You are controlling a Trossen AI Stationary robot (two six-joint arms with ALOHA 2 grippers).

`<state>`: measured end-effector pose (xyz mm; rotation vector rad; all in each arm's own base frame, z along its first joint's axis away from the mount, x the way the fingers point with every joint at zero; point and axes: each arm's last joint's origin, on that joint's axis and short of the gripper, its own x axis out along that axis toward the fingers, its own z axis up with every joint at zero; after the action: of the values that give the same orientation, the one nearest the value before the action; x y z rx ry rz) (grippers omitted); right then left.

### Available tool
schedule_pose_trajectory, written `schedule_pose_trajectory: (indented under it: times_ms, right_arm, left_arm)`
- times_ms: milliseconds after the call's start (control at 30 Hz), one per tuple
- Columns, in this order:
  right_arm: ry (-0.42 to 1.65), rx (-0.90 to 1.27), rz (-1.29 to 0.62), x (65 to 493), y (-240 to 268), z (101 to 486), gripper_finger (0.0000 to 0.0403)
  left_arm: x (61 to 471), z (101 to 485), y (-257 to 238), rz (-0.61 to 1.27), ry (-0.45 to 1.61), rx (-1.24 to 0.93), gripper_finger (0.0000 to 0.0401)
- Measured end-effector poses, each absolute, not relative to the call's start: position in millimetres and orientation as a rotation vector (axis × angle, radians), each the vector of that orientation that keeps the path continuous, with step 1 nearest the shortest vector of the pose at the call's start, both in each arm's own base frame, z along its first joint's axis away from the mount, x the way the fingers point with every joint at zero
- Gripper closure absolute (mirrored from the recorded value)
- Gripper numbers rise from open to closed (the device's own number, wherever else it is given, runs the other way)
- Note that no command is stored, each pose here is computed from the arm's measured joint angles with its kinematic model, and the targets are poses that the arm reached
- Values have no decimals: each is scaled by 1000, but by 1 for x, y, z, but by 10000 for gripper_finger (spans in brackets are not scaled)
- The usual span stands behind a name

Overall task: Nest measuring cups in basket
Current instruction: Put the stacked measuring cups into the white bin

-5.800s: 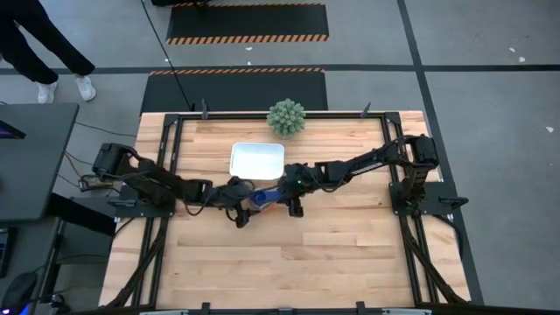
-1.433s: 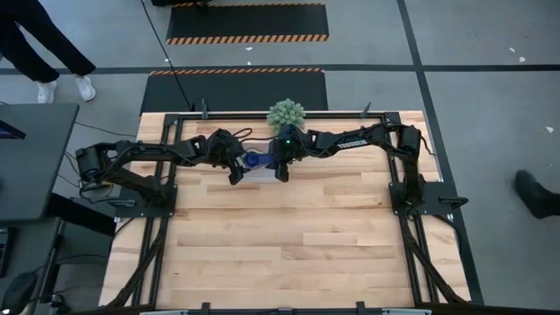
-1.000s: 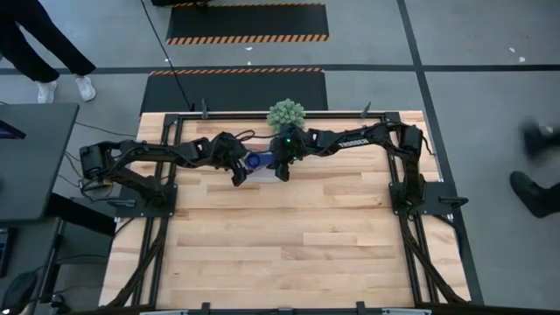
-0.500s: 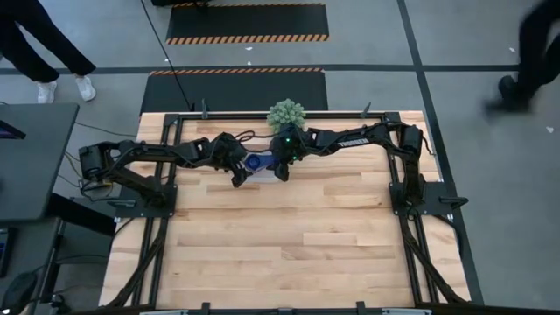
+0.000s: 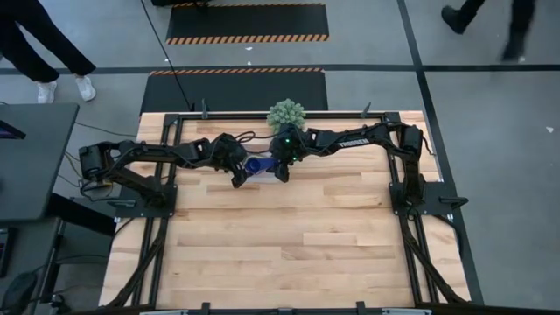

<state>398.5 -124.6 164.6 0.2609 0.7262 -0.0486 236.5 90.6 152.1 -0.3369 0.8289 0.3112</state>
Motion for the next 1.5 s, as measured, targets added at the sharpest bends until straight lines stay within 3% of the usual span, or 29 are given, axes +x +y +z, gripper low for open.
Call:
schedule_pose_trajectory:
  times_ms: [1000,1500]
  right_arm:
    - [699,472,-30,399,-126,166,117]
    - [706,655,-78,398,-127,166,126]
  left_arm:
    - [237,151,85,264,846,-374,74]
    - [235,152,86,304,855,-410,75]
